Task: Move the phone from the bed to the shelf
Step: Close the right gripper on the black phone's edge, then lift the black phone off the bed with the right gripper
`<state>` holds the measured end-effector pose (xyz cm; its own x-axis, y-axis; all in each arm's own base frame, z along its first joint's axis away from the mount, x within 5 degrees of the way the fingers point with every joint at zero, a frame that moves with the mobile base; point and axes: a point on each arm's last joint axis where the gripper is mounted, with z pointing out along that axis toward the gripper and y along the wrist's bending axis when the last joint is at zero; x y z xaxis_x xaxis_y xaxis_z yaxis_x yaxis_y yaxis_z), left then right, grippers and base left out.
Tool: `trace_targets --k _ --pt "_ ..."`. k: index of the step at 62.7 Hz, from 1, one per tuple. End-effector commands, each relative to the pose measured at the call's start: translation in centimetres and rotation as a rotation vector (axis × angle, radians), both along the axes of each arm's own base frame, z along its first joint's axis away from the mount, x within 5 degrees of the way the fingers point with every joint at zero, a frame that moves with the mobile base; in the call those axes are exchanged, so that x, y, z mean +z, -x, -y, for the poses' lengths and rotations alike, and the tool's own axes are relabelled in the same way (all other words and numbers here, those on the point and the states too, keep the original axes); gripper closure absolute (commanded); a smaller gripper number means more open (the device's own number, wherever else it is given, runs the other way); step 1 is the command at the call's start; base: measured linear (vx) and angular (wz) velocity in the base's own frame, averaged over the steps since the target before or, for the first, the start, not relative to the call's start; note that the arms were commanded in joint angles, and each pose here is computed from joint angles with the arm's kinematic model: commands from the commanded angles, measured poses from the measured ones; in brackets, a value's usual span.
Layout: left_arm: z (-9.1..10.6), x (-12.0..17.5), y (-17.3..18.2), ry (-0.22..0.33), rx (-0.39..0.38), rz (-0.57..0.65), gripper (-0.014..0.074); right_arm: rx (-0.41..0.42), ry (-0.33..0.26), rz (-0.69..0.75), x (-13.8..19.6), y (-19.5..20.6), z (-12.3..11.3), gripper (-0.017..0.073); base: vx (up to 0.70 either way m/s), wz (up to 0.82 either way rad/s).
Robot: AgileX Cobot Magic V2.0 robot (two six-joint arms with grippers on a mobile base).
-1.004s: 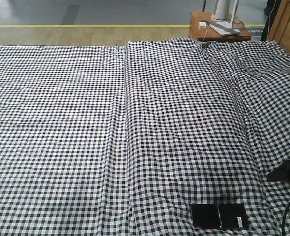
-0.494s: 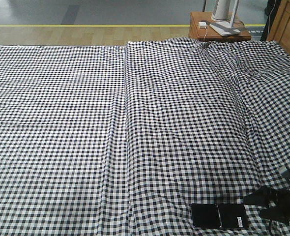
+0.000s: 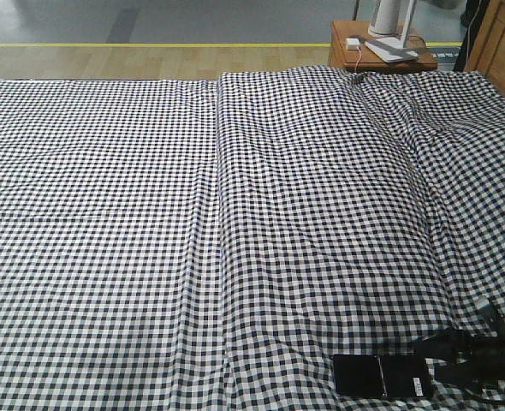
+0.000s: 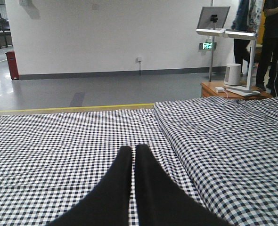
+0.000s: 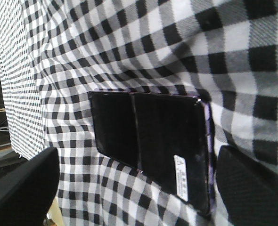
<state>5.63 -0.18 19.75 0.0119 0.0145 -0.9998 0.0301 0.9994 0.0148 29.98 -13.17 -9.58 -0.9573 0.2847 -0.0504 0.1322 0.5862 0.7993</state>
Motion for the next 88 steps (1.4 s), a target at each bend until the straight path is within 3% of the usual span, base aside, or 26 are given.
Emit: trace_targets --k 1,9,25,53,70,80,88 --pt "0.0 1.5 0.2 0.023 -0.004 0.1 0.0592 0.007 -0.039 0.064 1.7 -1.2 0.5 -0.0063 0.0 0.0" --pt "0.0 1.5 0.2 0.023 -0.004 0.1 0.0592 0.003 -0.067 0.062 1.0 -1.4 0.6 -0.0062 0.0 0.0" --pt "0.0 1.5 0.2 0.023 -0.004 0.1 0.0592 0.004 -0.191 0.036 -0.5 -1.2 -0.1 -0.0055 0.0 0.0" --pt "0.0 1.5 0.2 0.023 -0.004 0.1 0.0592 0.035 -0.302 -0.009 -2.0 -0.2 -2.0 -0.0038 0.0 0.0" --pt "0.0 1.5 0.2 0.023 -0.004 0.1 0.0592 0.132 -0.3 -0.012 -2.1 -1.0 -4.7 -0.0035 0.0 0.0" --pt "0.0 1.5 0.2 0.023 -0.004 0.1 0.0592 0.133 -0.302 -0.01 -2.0 -1.0 -4.7 -0.0015 0.0 0.0" --pt "0.0 1.5 0.2 0.023 -0.004 0.1 0.0592 0.117 -0.304 -0.008 -2.0 -0.9 -4.2 0.0055 0.0 0.0"
